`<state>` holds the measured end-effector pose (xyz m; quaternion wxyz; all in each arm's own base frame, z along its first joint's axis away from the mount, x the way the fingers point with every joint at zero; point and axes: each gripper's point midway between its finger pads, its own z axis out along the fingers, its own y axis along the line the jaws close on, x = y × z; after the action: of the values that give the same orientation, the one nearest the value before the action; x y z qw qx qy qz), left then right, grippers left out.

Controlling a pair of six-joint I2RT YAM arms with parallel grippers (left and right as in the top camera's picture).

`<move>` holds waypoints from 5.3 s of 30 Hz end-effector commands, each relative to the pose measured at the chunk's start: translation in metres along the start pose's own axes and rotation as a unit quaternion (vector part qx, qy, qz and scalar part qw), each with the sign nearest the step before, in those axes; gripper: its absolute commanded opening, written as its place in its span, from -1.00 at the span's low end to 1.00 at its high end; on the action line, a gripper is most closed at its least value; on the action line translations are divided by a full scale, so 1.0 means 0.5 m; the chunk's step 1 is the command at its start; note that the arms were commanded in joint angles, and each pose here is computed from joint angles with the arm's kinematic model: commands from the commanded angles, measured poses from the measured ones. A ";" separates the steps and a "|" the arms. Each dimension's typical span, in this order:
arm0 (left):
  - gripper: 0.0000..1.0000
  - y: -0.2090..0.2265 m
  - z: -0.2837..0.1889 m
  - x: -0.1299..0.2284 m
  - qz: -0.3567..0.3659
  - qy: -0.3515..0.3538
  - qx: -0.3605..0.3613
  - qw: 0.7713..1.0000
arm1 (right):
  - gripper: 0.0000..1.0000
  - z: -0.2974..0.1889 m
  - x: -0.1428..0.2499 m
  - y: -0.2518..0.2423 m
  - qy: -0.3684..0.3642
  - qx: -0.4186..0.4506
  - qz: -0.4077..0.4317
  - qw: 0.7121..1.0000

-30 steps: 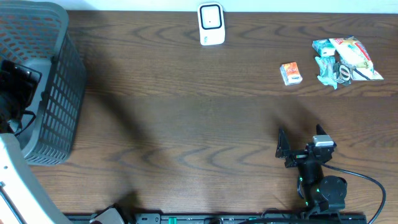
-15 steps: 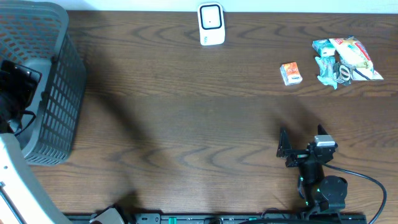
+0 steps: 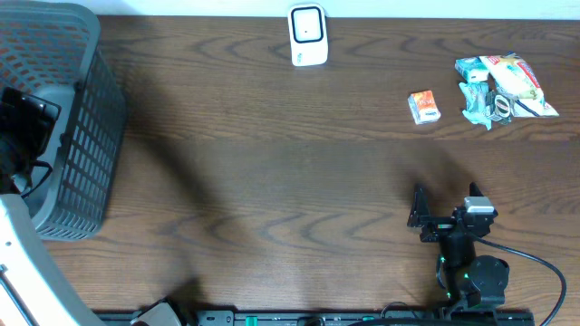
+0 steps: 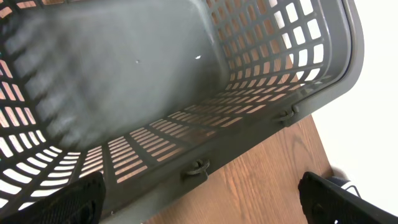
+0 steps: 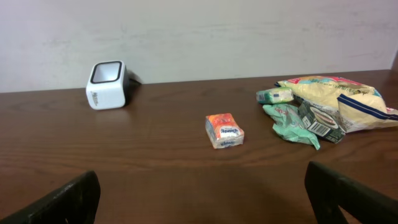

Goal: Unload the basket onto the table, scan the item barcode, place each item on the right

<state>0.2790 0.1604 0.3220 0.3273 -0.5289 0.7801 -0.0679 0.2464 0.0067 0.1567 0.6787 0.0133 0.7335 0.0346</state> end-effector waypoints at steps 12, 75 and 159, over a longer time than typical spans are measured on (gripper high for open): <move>0.96 -0.002 -0.011 -0.007 -0.004 -0.009 0.002 1.000 | 0.99 -0.001 0.002 -0.016 0.001 0.019 -0.002 1.000; 0.96 -0.002 -0.011 -0.007 -0.004 -0.009 0.002 1.000 | 0.99 -0.001 0.001 -0.006 0.000 0.008 -0.019 1.000; 0.96 0.148 0.017 0.431 0.369 -0.058 0.180 0.910 | 0.99 -0.001 0.000 -0.006 -0.001 0.007 -0.019 1.000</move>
<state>0.1777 0.0070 0.1877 0.4492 -0.1945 0.8685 -0.0783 0.2465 0.0033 0.1568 0.6794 0.0090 0.7334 0.0198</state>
